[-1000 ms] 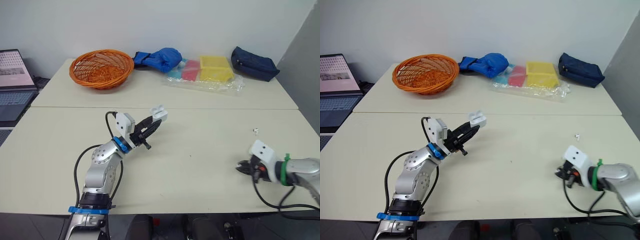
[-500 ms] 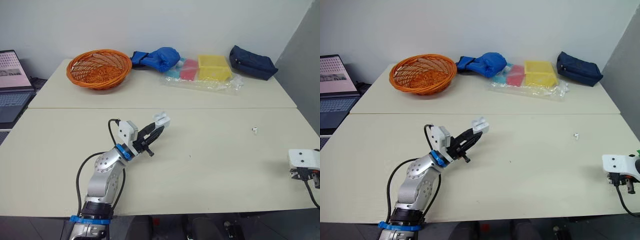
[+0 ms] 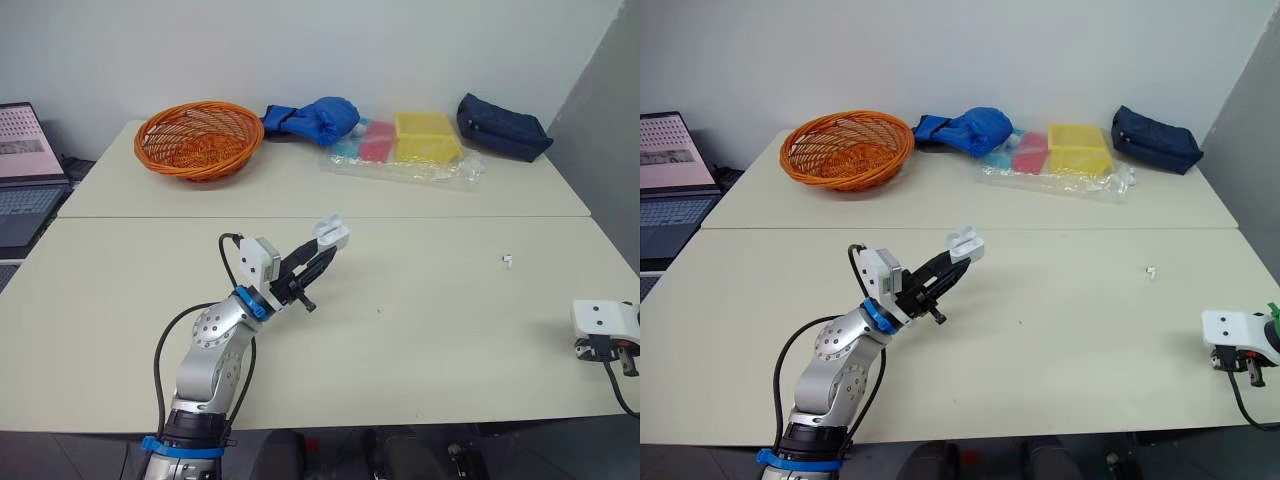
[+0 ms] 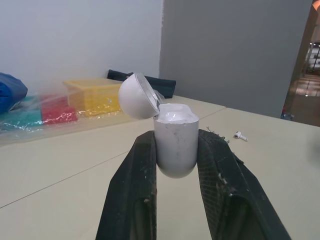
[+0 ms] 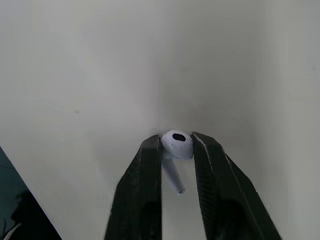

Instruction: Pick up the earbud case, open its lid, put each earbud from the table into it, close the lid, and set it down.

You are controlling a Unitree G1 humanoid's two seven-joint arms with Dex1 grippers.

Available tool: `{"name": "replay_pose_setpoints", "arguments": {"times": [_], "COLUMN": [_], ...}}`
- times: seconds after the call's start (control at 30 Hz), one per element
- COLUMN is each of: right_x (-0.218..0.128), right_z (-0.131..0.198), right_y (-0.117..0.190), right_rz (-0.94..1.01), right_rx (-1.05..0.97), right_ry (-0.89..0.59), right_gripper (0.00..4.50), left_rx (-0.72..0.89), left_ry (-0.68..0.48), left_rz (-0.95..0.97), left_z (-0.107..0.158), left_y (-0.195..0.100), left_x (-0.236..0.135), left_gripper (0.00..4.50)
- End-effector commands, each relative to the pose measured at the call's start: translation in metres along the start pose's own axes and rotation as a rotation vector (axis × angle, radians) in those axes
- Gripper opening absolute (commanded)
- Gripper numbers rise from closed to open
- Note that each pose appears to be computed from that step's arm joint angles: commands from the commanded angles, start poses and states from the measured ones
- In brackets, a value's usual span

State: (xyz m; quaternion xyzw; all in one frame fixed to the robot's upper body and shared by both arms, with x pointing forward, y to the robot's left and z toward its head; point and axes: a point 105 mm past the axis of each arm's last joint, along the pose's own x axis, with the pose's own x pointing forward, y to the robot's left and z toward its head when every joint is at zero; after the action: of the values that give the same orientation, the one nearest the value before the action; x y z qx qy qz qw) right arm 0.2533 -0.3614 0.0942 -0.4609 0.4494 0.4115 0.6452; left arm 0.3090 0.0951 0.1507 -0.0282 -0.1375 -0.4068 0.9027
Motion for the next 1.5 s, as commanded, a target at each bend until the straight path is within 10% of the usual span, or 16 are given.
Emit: {"name": "replay_pose_setpoints", "arguments": {"times": [0.03,0.57,0.8,1.03,1.27,1.5], "right_x": [0.002,0.006,0.008,0.008,-0.062,-0.132], "right_z": [-0.002,-0.007,-0.009,0.006,0.198,0.309], "right_y": [0.001,0.009,0.009,0.006,-0.034,-0.03], "right_rz": [0.004,0.029,0.031,0.029,-0.142,-0.261], "right_rx": [-0.006,-0.01,-0.017,0.012,0.192,0.411], "right_ry": [0.006,0.02,0.028,-0.056,-0.93,-1.502], "right_gripper": [2.17,2.54,0.53,0.39,0.39,0.39], "left_rx": [0.019,0.022,0.024,0.04,0.052,0.051], "left_ry": [-0.031,-0.023,-0.022,-0.023,-0.052,-0.086], "left_rz": [-0.023,-0.016,-0.022,-0.027,-0.06,-0.067], "left_z": [0.011,0.011,0.011,0.011,0.014,0.017], "left_y": [-0.007,-0.003,-0.005,0.0,0.004,0.009], "left_x": [0.0,-0.002,-0.002,-0.001,0.011,0.021], "left_gripper": [0.77,0.77,0.77,0.77,0.77,0.77]}}
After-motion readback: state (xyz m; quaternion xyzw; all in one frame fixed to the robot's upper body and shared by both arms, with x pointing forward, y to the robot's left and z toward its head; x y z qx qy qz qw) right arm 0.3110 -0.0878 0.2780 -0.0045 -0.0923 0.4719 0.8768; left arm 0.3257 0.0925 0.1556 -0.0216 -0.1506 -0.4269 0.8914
